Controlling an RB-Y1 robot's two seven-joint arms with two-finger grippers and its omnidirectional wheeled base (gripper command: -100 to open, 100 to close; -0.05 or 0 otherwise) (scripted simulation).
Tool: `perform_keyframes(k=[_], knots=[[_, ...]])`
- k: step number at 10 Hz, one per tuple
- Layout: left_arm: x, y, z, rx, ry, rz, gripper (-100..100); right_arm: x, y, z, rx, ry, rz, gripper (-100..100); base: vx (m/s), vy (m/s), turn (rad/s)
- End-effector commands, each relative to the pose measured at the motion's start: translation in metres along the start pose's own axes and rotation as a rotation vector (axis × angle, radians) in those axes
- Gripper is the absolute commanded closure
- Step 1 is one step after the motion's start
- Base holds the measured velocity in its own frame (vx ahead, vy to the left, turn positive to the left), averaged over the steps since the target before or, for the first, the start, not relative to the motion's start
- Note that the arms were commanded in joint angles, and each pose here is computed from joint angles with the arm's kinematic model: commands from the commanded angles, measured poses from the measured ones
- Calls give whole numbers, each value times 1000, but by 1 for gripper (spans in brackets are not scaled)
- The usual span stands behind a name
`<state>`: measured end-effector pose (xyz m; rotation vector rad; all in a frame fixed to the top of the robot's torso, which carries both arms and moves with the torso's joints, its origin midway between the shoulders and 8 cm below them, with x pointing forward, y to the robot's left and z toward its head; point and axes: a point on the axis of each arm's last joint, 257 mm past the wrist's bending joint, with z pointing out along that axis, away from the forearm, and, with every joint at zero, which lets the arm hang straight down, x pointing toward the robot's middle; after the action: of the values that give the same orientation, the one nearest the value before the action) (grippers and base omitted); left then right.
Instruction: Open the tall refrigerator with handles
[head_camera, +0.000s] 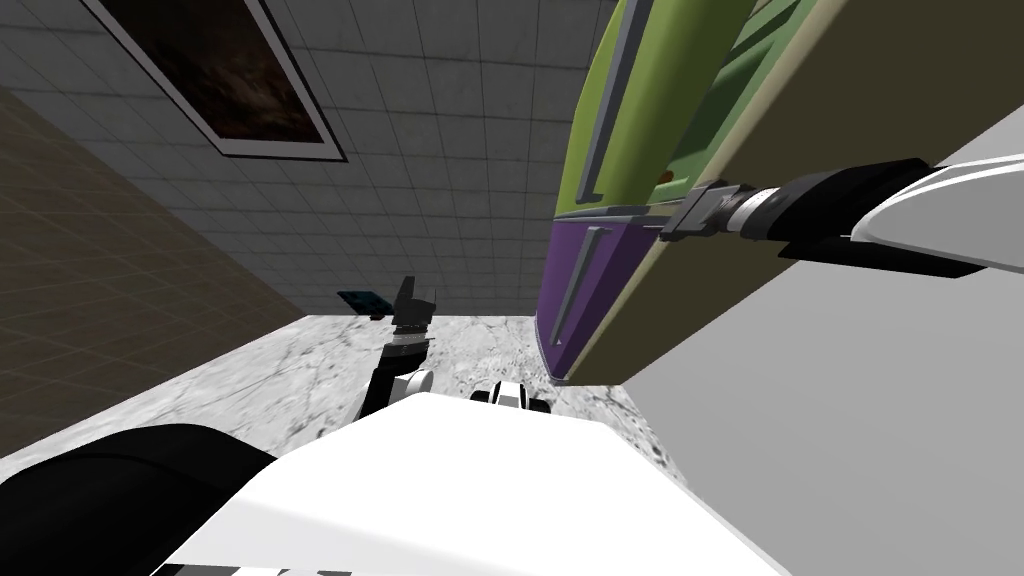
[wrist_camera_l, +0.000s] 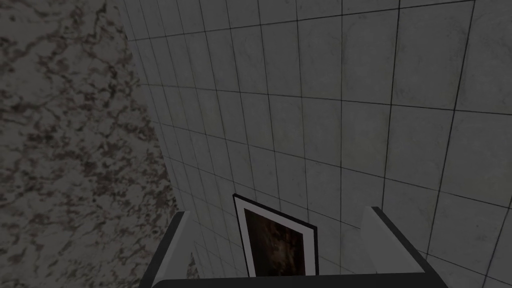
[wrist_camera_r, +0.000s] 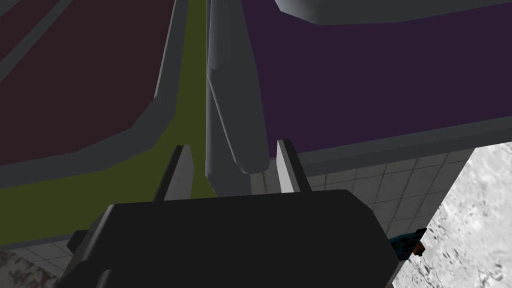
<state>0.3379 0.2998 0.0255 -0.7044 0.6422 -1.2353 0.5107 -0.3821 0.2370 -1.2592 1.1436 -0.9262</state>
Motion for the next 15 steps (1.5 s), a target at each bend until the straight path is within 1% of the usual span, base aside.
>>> perform_keyframes(k=[1,2,3,4,6,7,8,9,11,12,13,14,15], knots=[[0,0,0,0,0,0,0,19,-10,-2,23,34,2,100,45,235,-73],[0,0,0,0,0,0,0,19,-10,-2,23,34,2,100,60,245,-37],[0,0,0,0,0,0,0,32,-13,-3,28,60,3,100,91,316,-74],[0,0,0,0,0,0,0,32,-13,-3,28,60,3,100,31,265,-73],[0,0,0,0,0,0,0,58,-19,-5,39,111,4,100,8,320,-68],[0,0,0,0,0,0,0,58,-19,-5,39,111,4,100,71,265,-56],[0,0,0,0,0,0,0,71,-21,-7,44,136,4,100,72,302,-57],[0,0,0,0,0,0,0,71,-21,-7,44,136,4,100,40,272,-46],[0,0,0,0,0,0,0,71,-21,-7,44,136,4,100,-5,82,19],[0,0,0,0,0,0,0,84,-23,-9,49,162,5,100,-10,133,-46],[0,0,0,0,0,0,0,84,-23,-9,49,162,5,100,18,166,-72],[0,0,0,0,0,0,0,97,-26,-12,54,188,5,100,95,296,-86],[0,0,0,0,0,0,0,97,-26,-12,54,188,5,100,82,279,-74]])
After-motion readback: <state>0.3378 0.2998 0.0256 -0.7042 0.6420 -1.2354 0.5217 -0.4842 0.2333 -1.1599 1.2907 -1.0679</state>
